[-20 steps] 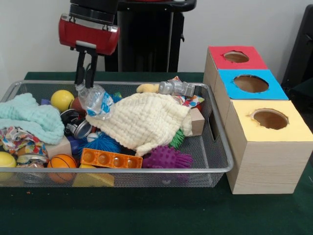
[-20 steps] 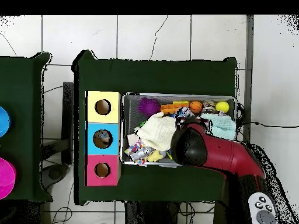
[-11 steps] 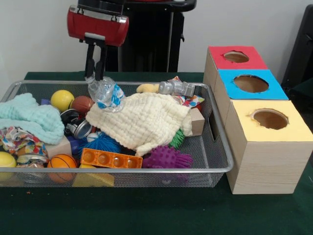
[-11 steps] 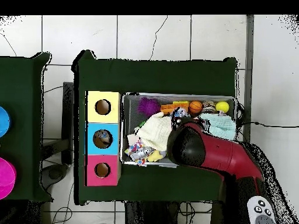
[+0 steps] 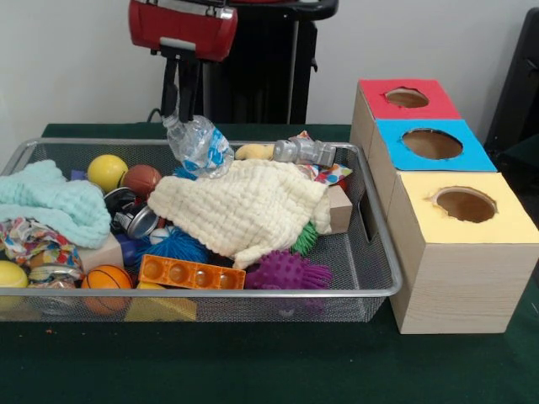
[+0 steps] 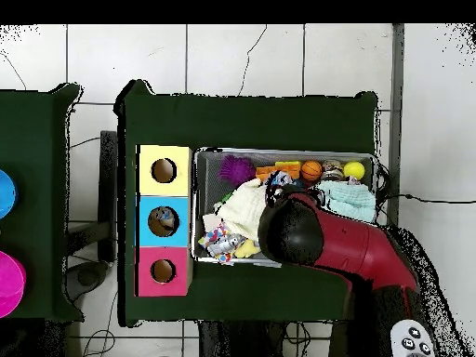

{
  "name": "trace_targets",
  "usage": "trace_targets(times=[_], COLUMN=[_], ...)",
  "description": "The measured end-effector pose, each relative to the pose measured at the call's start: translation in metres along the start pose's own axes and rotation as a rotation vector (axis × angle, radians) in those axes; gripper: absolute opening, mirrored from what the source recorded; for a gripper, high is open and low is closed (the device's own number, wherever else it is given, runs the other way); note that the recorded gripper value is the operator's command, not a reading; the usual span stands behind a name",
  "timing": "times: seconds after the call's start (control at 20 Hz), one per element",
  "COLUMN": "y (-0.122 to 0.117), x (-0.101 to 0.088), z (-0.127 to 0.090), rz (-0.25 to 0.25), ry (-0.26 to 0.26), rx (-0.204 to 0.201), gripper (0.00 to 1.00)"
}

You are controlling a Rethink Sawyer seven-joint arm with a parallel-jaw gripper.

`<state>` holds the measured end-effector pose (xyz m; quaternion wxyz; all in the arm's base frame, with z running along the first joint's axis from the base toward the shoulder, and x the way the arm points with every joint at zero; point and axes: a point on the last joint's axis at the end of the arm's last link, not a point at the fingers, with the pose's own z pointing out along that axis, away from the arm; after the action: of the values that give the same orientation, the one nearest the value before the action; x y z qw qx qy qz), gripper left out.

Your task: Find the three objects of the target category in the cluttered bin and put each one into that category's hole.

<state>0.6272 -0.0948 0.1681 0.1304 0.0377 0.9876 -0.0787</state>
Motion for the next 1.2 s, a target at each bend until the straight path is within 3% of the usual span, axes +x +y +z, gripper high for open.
trace_targets(times=[0.35,0.65,0.85,1.2], y=[0.019,0.060,0.103,0.147], x=[-0.012,-0.016,-0.016,-0.013], z=[-0.017,-0.027,-0.035,-0.048], rz=[0.002,-0.039,-0.082,-0.115], ry=[-0.022,-0.035,-0.041,-0.046], rx=[-0.016,-0.040,-0.059,-0.083], gripper=[0.00,0.00,0.00,0.00])
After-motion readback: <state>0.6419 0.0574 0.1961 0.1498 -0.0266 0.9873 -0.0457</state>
